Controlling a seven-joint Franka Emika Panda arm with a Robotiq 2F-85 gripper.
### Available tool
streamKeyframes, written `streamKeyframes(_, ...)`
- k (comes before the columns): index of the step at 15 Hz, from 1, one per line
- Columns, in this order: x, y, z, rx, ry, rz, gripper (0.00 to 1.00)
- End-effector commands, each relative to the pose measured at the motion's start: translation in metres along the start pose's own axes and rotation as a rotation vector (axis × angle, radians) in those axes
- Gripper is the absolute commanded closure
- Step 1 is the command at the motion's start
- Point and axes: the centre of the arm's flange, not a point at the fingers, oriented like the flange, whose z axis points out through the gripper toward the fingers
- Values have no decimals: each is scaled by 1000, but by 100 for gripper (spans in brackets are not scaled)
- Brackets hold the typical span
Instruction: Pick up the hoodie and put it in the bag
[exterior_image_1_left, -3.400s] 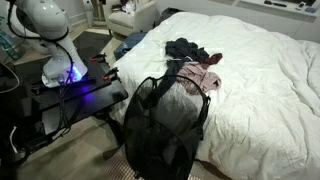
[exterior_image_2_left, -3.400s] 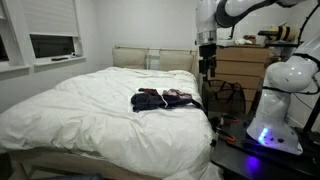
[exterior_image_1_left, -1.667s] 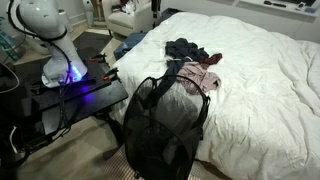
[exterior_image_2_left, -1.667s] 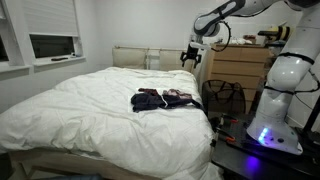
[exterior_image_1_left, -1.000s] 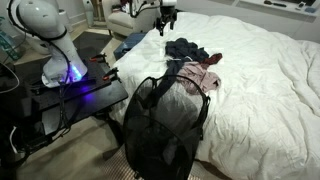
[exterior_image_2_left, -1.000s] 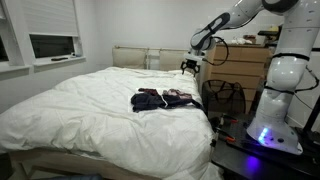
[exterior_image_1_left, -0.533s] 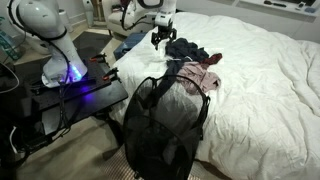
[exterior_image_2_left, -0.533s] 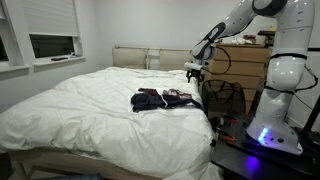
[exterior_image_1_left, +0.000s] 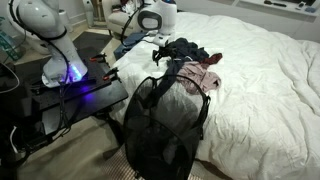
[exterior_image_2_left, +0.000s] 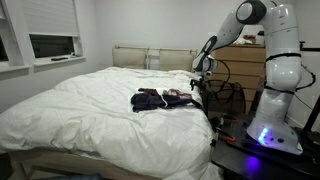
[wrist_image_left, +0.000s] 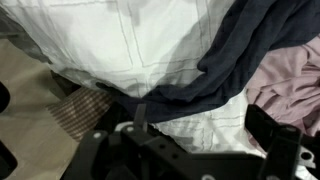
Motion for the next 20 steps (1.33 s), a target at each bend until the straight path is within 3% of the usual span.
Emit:
streamKeyframes(1,11,-14,36,26,30,25,0)
streamKeyframes(12,1,-55,112,61,64,42,0)
streamKeyframes(13,1,-54,115,56,67,34,25)
streamKeyframes(14,1,-55,119,47,54,29,26)
streamKeyframes(20,-5,-53,96,38,24,21,73)
